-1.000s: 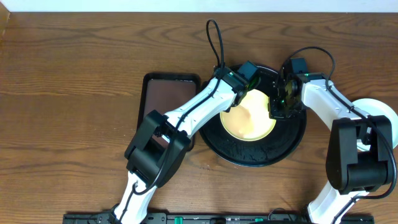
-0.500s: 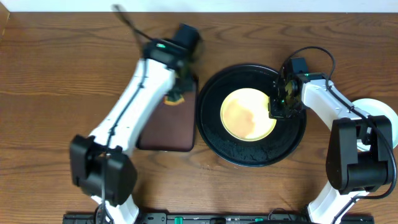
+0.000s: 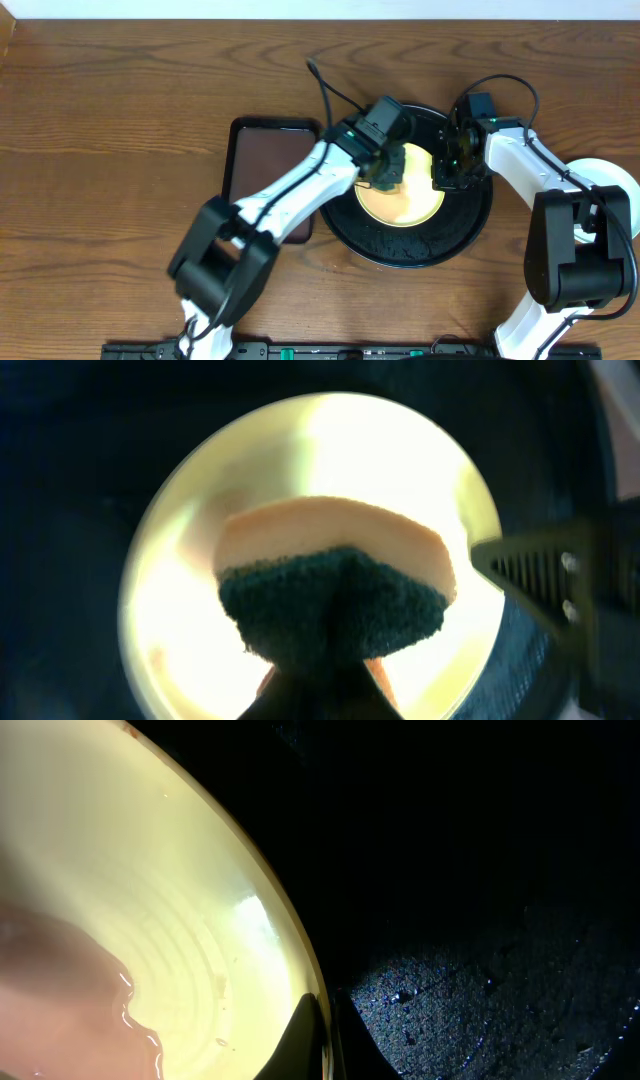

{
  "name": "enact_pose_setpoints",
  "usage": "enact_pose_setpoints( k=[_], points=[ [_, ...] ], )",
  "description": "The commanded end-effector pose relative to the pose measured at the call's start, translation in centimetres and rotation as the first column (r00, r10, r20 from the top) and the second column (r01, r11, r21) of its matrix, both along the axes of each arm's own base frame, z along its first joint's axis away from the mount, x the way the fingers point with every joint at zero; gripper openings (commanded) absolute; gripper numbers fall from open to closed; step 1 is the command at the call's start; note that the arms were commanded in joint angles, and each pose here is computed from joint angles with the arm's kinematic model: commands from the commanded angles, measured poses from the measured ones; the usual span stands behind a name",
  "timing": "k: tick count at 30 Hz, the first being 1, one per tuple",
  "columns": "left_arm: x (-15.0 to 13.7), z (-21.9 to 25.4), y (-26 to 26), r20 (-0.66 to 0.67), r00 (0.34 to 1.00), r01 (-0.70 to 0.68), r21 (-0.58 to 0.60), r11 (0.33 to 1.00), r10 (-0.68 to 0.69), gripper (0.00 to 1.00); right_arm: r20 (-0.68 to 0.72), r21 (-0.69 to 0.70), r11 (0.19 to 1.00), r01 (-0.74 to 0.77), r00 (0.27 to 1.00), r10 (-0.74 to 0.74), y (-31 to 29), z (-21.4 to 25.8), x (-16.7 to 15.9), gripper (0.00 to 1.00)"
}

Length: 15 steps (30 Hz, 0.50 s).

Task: Clean dirty plates on tray and stack at the side
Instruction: 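Scrub the yellow plate with the sponge in the left gripper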

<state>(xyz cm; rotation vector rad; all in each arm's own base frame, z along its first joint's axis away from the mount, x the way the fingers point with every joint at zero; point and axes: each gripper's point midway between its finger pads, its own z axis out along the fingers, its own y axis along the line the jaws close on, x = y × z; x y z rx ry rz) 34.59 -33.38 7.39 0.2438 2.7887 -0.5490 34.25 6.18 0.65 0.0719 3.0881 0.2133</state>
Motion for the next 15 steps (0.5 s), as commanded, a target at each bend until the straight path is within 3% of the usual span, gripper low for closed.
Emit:
enact_pose_setpoints(
  k=[1,4,9,10,15],
  points=[
    [0.8,-3.3,-0.7,0.008,1.000,-0.001,0.027,1.000,0.001,0.07,0.002,-0.043,0.999,0.007,1.000,-0.006,-1.1,0.0,-0.1,0.01],
    [1.9,-5.1,1.4,0.080,0.996,0.025,0.176,0.984,-0.040,0.07,-0.001,-0.044,0.999,0.007,1.000,-0.007,-1.1,0.0,-0.1,0.01],
    [2.2,-6.7,3.4,0.102,0.990,0.063,0.314,0.947,-0.100,0.08,-0.002,-0.044,0.999,0.008,1.000,-0.008,-1.1,0.0,-0.1,0.01],
    [2.4,-7.0,4.9,0.111,0.987,0.063,0.400,0.914,-0.117,0.07,-0.004,-0.044,0.999,0.011,1.000,-0.011,-1.1,0.0,-0.2,0.01],
    [3.0,-7.0,8.8,0.142,0.978,0.040,0.601,0.798,-0.156,0.07,-0.004,-0.044,0.999,0.011,1.000,-0.011,-1.1,0.0,-0.2,0.01]
  ],
)
